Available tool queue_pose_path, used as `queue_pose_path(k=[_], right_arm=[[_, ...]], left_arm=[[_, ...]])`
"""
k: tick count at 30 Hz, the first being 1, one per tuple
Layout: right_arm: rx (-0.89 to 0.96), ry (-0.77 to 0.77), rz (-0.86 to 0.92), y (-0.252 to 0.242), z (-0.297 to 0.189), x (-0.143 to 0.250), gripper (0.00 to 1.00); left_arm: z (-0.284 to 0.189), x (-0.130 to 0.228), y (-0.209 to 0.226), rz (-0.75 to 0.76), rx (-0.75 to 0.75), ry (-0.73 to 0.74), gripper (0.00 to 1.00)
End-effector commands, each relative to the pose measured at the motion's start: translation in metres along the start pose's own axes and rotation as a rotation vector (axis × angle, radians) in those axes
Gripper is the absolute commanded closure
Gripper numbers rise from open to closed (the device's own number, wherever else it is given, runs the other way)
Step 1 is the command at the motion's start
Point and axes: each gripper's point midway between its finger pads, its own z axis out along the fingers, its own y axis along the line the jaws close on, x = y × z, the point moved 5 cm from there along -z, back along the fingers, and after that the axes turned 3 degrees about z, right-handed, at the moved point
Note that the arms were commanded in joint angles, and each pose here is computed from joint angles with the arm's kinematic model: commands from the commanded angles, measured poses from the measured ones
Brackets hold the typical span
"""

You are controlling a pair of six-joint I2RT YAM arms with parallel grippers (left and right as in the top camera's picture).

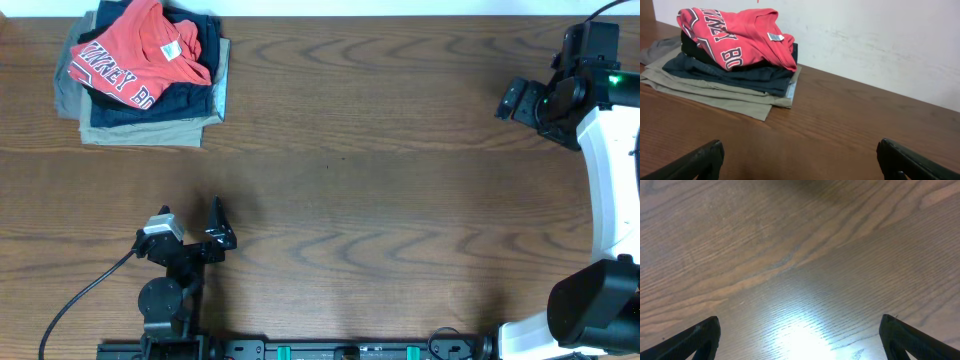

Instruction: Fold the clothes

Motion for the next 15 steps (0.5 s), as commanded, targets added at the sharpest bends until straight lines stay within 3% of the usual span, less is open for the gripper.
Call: queue_pose_path(k=[1, 7, 15], right_arm=[[-0.007, -0.010, 0.005, 0.003, -0.003, -0.002, 0.01], [-0.017, -0.030, 0.003, 0.004, -0.012, -0.002, 0.01], [-0.097, -0.178, -0.023, 0.013, -0.075, 0.004, 0.01]], left_arm=[[0.001, 0.013, 0.004, -0.001, -0.020, 0.039, 0.02], [0.001, 0.013, 0.004, -0.001, -0.020, 0.039, 0.02], [0.001, 0.013, 0.004, -0.001, -0.020, 0.039, 0.02]])
